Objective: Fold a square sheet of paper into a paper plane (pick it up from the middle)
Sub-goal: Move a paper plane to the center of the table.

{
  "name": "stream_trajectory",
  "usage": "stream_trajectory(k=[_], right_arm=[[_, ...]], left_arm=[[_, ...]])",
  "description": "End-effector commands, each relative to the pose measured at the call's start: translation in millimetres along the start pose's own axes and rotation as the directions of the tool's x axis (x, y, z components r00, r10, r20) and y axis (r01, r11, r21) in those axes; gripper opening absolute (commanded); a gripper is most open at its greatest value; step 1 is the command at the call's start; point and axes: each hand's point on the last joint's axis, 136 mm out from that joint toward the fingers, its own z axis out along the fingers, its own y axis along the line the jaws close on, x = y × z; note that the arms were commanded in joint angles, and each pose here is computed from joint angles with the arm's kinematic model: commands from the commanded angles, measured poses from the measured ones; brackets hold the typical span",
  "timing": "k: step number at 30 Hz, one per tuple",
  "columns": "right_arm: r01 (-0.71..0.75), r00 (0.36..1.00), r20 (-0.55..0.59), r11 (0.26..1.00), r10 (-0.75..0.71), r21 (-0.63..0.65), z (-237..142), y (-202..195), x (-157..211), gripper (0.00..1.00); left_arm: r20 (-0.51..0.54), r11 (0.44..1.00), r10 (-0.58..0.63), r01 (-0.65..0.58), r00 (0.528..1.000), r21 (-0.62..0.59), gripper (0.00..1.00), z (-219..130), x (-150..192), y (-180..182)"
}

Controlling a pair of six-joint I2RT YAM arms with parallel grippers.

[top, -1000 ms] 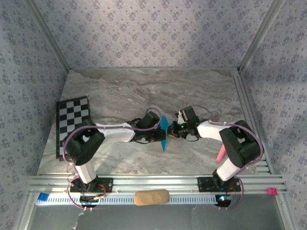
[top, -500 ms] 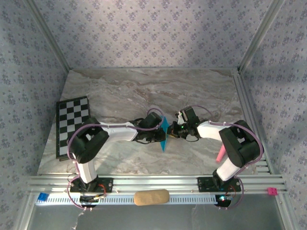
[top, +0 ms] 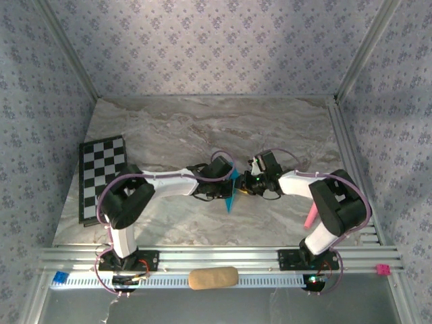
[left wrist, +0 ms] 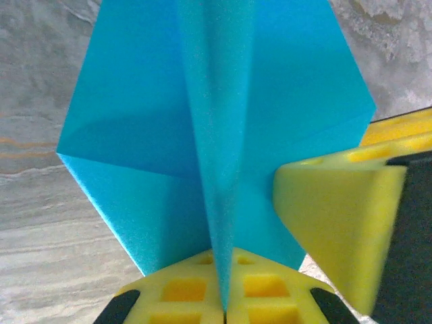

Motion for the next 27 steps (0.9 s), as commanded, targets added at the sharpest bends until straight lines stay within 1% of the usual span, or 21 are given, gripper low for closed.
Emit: stream_trajectory(k=[1, 3, 5, 8, 13, 19, 27], right_arm=[[0.004, 0.999, 0.039, 0.999, -0.006, 0.039, -17, -8, -3, 0.32], [0.01, 0.997, 0.069, 0.997, -0.016, 0.074, -29, -14, -8, 0.36], [0.006, 0.996, 0.088, 0.995, -0.015, 0.101, -37, -21, -10, 0.37], [-0.016, 0.994, 0.11, 0.994, 0.004, 0.11, -46, -30, -13, 0.38], [-0.041, 0.993, 0.117, 0.994, 0.029, 0.104, -48, -35, -14, 0.38], [-0.039, 0.993, 0.114, 0.995, 0.029, 0.09, -47, -33, -13, 0.38], [-0.037, 0.993, 0.117, 0.996, 0.028, 0.075, -49, -28, -15, 0.38]], left_arm=[[0.007, 0.994, 0.056, -0.055, 0.998, -0.094, 0.08, -15, -5, 6], [-0.005, 0.985, 0.084, -0.084, 0.996, -0.152, 0.08, -23, -7, 13], [-0.022, 0.975, 0.101, -0.104, 0.995, -0.197, 0.08, -29, -7, 19], [-0.041, 0.966, 0.121, -0.128, 0.992, -0.227, 0.08, -33, -6, 23], [-0.064, 0.948, 0.141, -0.153, 0.988, -0.279, 0.09, -34, -7, 30], [-0.069, 0.951, 0.133, -0.147, 0.989, -0.273, 0.1, -26, -7, 29], [-0.063, 0.957, 0.091, -0.105, 0.994, -0.269, 0.11, -12, -4, 33]])
